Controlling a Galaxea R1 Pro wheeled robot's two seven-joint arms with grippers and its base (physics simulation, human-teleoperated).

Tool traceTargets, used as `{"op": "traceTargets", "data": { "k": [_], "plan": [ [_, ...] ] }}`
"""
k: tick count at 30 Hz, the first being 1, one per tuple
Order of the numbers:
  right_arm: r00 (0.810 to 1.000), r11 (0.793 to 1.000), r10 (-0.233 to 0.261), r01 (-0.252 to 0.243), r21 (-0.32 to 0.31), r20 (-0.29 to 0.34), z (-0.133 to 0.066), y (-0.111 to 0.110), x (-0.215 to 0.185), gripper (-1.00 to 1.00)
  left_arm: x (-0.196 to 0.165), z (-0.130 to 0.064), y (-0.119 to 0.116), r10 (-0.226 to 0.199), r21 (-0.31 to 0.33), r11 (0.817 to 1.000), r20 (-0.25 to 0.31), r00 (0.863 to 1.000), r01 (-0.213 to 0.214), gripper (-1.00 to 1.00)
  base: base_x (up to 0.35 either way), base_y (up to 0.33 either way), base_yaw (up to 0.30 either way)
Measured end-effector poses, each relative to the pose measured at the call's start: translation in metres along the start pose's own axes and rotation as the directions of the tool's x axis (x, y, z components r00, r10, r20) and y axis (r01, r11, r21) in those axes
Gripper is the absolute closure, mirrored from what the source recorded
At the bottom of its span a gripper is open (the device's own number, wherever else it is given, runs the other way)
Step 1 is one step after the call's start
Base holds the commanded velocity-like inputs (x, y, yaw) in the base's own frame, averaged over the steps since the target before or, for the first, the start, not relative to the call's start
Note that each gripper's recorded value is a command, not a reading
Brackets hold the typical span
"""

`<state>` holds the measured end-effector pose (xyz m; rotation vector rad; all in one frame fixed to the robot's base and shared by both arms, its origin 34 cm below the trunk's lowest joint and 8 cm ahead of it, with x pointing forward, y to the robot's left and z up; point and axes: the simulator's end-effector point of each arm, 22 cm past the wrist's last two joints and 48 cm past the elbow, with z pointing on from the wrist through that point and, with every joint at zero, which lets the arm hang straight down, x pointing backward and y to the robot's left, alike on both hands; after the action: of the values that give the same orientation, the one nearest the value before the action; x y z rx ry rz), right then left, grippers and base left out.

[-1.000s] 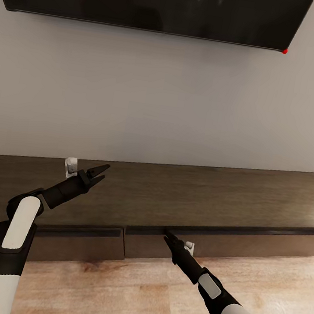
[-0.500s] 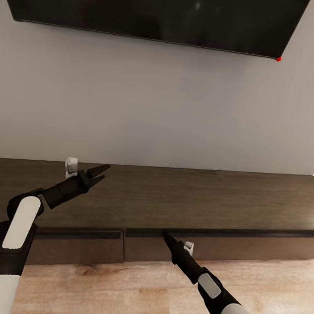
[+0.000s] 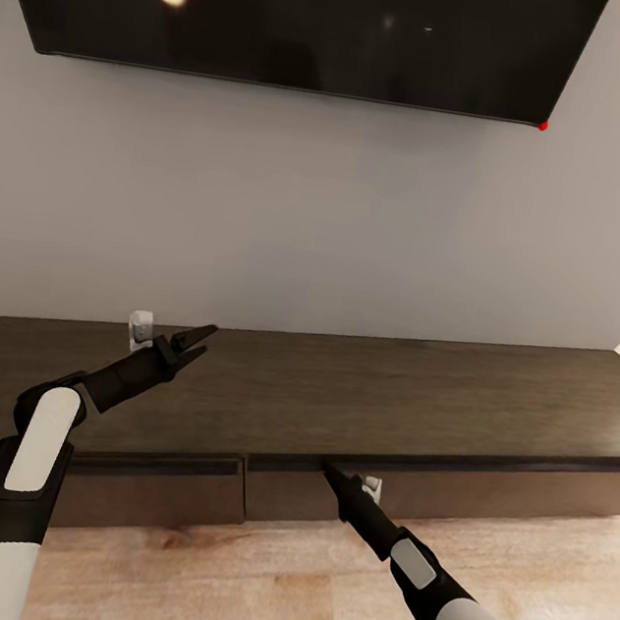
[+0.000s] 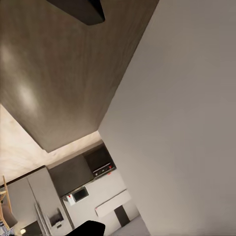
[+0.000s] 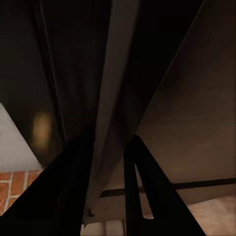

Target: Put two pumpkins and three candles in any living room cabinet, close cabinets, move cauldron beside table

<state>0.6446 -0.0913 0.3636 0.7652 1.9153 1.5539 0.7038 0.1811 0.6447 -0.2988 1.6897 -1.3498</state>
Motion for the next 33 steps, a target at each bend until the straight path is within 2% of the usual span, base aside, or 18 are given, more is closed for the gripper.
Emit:
{"op": "traceTargets", "data": {
  "k": [17,20,33],
  "plan": [
    [1.0,1.0,-0.001,0.001,0.002,0.001,0.0002,-0.0003,0.0001,1.0,0.0001,0.0,0.0001,0.0,0.0,1.0,0.0,1.0,0.0,-1.0,0.0,0.0,0.0],
    [1.0,0.999,-0.027,0.027,0.02,-0.003,-0.0002,-0.0001,-0.0005,1.0,-0.0027,-0.001,-0.0071,0.008,0.008,1.0,0.004,1.0,-0.008,-1.0,0.0,0.0,0.0],
    [1.0,0.999,-0.026,0.026,0.02,-0.001,-0.0005,-0.0001,-0.0007,1.0,-0.0023,-0.0007,-0.0071,0.008,0.007,1.0,0.003,1.0,-0.008,-1.0,0.0,0.0,0.0]
  ]
}}
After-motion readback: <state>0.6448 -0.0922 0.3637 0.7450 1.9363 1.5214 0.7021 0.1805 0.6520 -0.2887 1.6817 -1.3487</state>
